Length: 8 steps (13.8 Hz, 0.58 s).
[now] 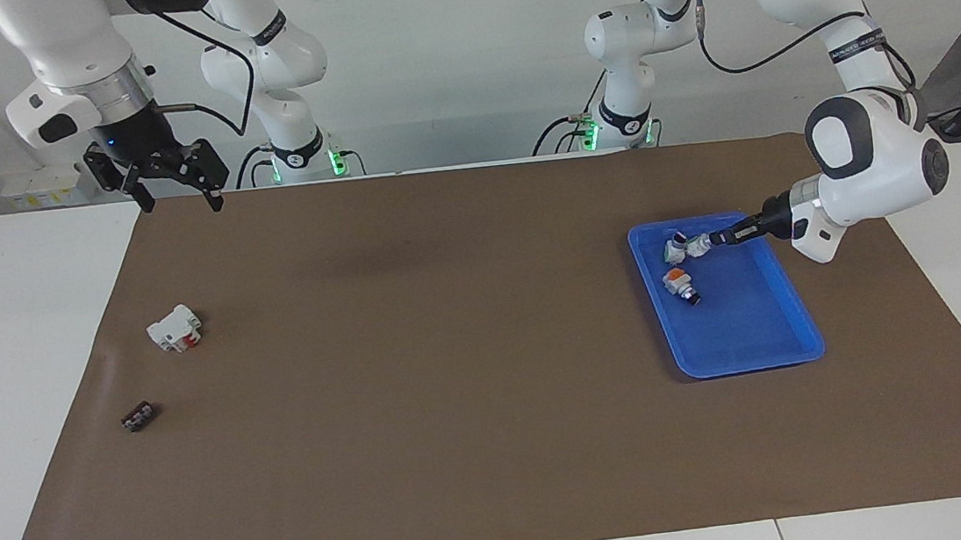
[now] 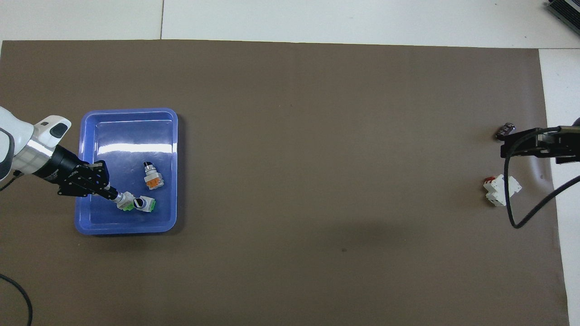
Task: Turn and place switch with both arms
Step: 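Lower the switch into the blue tray with the left gripper, then open the left gripper to release the switch in the tray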
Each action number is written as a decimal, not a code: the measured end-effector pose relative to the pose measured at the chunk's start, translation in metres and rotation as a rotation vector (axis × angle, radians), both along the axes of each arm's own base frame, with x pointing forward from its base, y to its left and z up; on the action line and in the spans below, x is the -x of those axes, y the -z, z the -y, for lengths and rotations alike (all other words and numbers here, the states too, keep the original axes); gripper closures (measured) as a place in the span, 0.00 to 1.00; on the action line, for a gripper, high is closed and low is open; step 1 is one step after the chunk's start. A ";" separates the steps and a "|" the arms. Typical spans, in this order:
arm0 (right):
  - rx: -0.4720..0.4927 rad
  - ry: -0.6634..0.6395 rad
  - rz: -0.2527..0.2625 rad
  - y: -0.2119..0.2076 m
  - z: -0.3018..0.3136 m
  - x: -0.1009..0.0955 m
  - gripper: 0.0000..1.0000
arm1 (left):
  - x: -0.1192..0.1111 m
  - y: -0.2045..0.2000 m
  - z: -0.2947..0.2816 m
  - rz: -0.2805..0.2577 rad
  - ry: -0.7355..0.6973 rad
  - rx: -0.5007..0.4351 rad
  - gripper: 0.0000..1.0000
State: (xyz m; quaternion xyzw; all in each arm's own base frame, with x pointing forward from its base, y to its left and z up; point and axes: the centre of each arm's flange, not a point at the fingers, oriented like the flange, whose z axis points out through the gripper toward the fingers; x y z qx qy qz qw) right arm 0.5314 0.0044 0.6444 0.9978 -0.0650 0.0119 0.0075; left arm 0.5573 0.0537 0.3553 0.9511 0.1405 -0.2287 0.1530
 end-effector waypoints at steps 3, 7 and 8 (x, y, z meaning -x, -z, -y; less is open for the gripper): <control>0.000 0.000 0.003 -0.002 0.000 0.001 0.00 | -0.002 -0.001 -0.001 0.023 0.036 0.010 0.65; 0.000 0.000 0.003 -0.002 0.000 0.001 0.00 | -0.012 -0.015 0.000 0.075 0.084 0.000 0.34; 0.000 0.000 0.005 -0.003 0.000 0.001 0.00 | -0.017 -0.023 0.000 0.107 0.112 0.002 0.30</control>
